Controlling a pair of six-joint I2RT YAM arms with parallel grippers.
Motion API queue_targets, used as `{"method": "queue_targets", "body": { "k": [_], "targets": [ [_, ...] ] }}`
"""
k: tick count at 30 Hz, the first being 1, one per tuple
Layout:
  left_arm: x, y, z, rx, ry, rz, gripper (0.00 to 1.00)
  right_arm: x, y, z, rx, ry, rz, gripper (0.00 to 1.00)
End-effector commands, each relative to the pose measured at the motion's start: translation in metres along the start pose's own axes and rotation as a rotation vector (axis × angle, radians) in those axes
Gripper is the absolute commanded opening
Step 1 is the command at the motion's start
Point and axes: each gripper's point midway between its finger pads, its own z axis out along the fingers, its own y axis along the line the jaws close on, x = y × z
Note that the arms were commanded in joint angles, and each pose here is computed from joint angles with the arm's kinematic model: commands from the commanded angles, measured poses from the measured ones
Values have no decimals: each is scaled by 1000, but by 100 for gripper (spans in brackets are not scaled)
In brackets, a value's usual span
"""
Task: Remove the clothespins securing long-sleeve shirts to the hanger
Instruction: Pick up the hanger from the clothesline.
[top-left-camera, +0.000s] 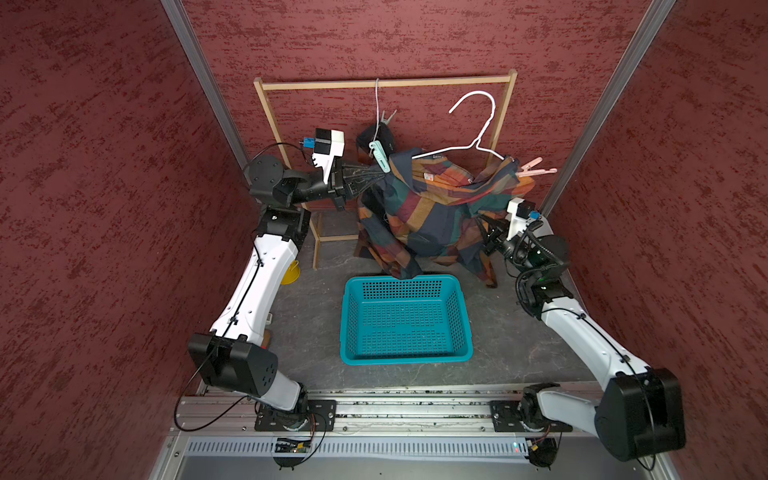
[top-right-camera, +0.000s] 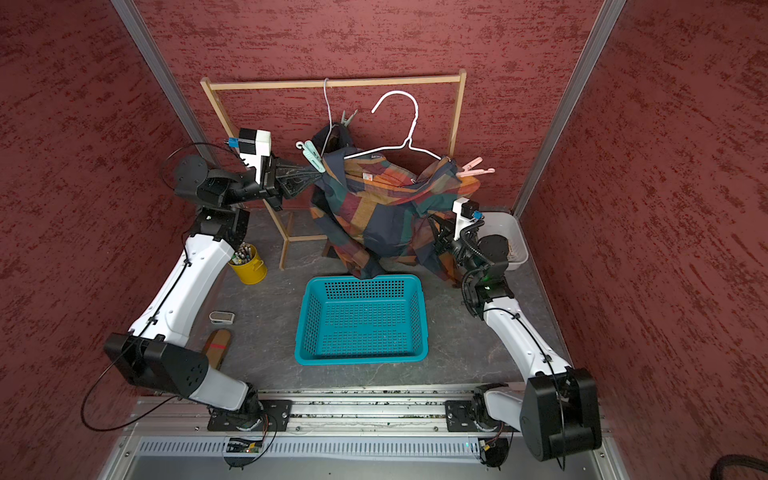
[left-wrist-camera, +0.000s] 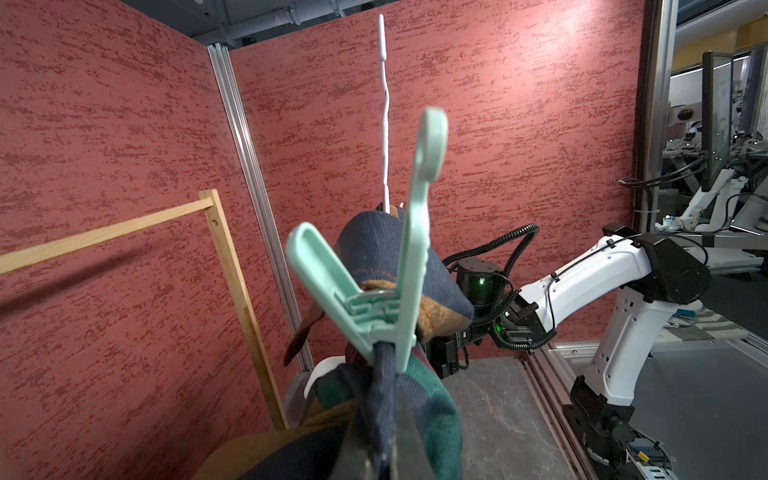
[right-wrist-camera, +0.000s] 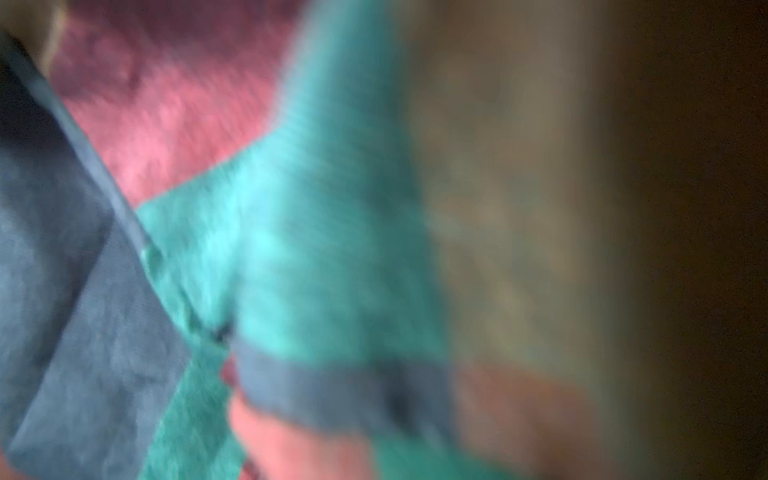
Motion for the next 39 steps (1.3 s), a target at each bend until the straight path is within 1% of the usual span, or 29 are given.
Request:
{"method": "queue_targets", "body": {
  "k": [1, 5, 9, 12, 14, 19, 23, 27, 28, 29, 34, 39],
  "targets": [
    [-23, 4, 12, -41, -73, 56, 0, -44, 18, 1, -70, -113, -42, 0],
    [-33, 6, 26, -34, -108, 56, 0, -70, 33, -1, -123, -160, -66, 0],
    [-42, 0, 44, 6, -135, 58, 0, -90, 47, -4, -171, -205, -80, 0],
    [-49, -5, 57, 31, -158, 66, 0, -98, 55, -6, -195, -222, -93, 0],
    [-47, -3, 64, 30, -155, 34, 0, -104, 61, -7, -213, -231, -101, 0],
    [-56, -11, 74, 41, -184, 41, 0, -118, 78, -12, -260, -251, -134, 0],
    [-65, -17, 73, 19, -205, 56, 0, -126, 86, -18, -275, -270, -151, 0],
    [-79, -26, 65, -9, -239, 74, 0, -132, 97, -21, -312, -277, -157, 0],
    [-83, -30, 62, -10, -242, 74, 0, -134, 101, -22, -321, -280, -159, 0],
    [-91, -36, 58, -8, -263, 102, 0, -137, 104, -24, -330, -286, -161, 0],
    [-112, -60, 47, -11, -306, 128, 0, -144, 125, -26, -387, -295, -176, 0],
    [-127, -79, 46, 2, -332, 145, 0, -152, 140, -26, -410, -308, -186, 0]
  ]
}}
